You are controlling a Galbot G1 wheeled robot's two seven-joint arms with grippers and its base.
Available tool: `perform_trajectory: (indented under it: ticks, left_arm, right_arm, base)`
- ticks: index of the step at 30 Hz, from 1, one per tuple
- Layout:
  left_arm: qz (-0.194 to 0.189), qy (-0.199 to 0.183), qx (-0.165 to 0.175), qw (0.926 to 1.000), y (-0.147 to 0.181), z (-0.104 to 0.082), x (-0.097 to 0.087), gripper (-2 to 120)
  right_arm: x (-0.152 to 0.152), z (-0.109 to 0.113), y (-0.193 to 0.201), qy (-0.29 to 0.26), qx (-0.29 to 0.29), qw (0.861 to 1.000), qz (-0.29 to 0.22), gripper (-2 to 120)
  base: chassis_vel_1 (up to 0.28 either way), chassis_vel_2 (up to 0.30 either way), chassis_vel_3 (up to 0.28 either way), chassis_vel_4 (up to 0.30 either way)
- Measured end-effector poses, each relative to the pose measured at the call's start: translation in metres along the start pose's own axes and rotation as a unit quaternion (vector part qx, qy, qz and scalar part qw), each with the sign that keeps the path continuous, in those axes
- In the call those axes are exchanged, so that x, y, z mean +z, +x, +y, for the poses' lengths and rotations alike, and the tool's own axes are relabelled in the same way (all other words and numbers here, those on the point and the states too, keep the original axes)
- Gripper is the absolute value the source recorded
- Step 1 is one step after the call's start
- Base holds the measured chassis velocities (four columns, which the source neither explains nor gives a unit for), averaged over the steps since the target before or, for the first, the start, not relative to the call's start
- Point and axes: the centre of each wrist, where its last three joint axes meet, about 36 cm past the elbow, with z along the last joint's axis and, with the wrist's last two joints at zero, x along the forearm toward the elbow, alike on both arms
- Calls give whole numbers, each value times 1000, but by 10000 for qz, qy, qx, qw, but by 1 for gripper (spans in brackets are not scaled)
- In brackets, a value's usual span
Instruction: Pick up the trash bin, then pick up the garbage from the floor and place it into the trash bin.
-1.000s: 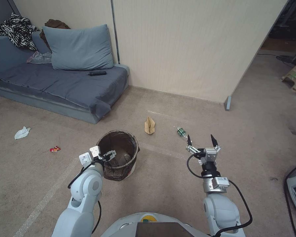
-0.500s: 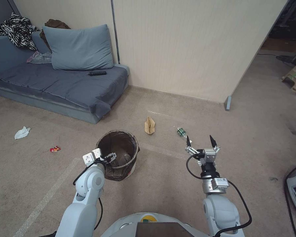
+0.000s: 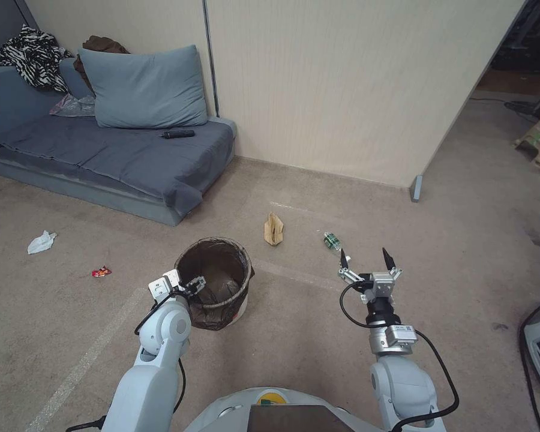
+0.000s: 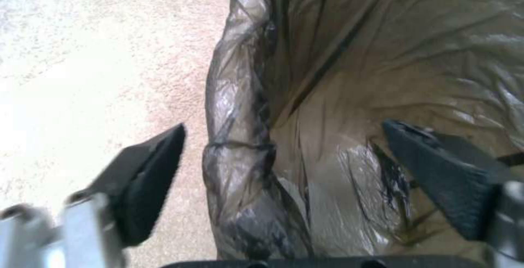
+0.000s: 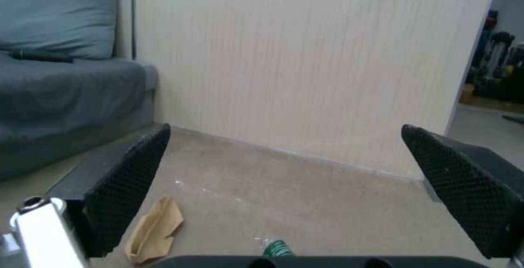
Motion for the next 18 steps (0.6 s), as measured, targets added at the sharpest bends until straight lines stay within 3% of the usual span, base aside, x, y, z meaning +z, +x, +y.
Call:
perform_trajectory:
  ticks: [5, 7, 9, 10, 18]
  left_arm:
    - [35, 38, -112, 9999, -5, -1, 3, 66]
    - [40, 45, -118, 9999, -5, -1, 3, 64]
    - [65, 74, -123, 9999, -5, -1, 4, 50]
    - [65, 74, -123, 9999, -5, -1, 4, 50]
    - [159, 89, -154, 9997, -5, 1, 9, 16]
  right_arm:
    - [1, -1, 1, 8, 10, 10000, 4, 100]
    - [1, -1, 1, 8, 10, 10000, 5, 100]
    - [1, -1, 1, 8, 11, 10000, 8, 100]
    - [1, -1, 1, 8, 11, 10000, 8, 100]
    - [1, 0, 0, 3, 20, 10000, -2, 100]
  base:
    - [0, 0, 0, 0]
    - [0, 0, 0, 0]
    - [0, 0, 0, 0]
    - [0, 0, 0, 0]
    - [0, 0, 0, 0]
